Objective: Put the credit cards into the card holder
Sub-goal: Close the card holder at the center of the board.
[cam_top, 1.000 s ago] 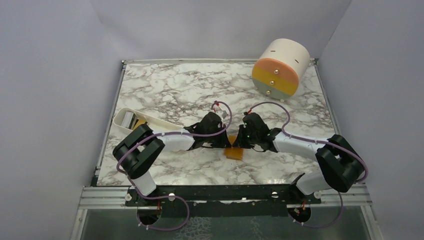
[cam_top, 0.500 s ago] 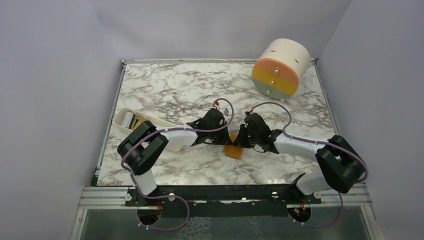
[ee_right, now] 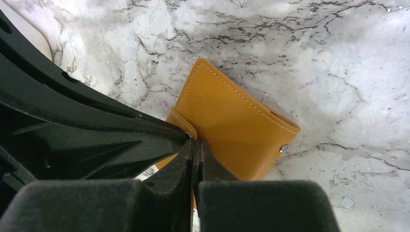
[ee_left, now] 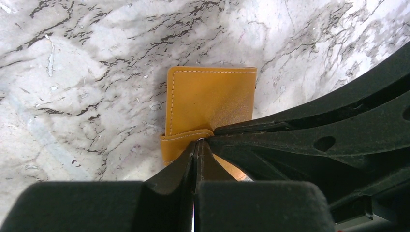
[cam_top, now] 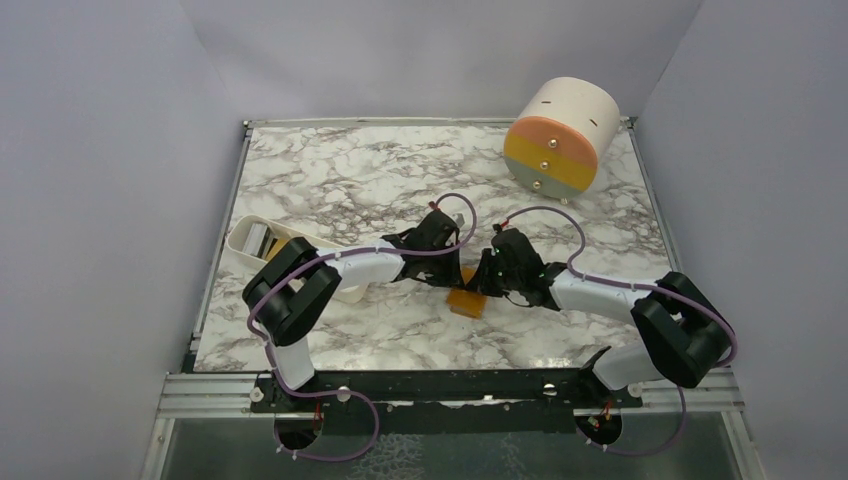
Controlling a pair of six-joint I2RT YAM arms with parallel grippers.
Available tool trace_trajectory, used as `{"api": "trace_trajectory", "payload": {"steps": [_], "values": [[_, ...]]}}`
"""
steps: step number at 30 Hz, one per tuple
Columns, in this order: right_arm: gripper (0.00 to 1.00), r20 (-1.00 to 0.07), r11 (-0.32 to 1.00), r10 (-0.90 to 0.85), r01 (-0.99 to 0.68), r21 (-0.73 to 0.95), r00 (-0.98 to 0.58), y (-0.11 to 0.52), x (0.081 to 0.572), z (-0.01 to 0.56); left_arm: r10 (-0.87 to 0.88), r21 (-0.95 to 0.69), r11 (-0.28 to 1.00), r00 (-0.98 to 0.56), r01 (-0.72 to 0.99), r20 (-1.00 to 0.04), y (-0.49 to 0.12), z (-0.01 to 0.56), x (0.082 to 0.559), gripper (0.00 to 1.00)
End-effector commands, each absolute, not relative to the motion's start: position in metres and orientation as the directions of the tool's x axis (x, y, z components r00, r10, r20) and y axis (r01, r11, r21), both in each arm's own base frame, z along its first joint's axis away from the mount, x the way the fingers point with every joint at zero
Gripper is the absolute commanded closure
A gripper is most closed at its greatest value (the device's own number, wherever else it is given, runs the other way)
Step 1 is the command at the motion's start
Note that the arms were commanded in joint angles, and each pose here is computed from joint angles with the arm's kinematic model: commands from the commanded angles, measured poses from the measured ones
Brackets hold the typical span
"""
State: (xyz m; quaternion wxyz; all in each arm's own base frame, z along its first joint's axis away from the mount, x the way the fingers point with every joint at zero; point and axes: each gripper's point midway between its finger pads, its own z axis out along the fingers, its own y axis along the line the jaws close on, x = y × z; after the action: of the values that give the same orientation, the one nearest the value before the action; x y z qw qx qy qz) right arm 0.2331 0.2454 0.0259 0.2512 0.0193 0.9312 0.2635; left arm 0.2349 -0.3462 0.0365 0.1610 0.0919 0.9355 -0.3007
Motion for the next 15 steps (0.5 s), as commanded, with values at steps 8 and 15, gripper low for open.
{"api": "trace_trajectory", "payload": {"steps": [8,15], "values": [[0.78,-0.531,0.919,0.075,-0.148,0.365,-0.844,0.218,0.226,0.053,-0.017,-0.587,0.759,-0.893,0.28,-0.449,-0.337,0.071,0.237,0.8],[0.52,-0.613,0.918,0.086,-0.177,0.356,-0.786,0.21,0.233,0.109,-0.074,-0.508,0.788,-0.767,0.347,-0.638,-0.315,0.143,0.264,0.58]]}}
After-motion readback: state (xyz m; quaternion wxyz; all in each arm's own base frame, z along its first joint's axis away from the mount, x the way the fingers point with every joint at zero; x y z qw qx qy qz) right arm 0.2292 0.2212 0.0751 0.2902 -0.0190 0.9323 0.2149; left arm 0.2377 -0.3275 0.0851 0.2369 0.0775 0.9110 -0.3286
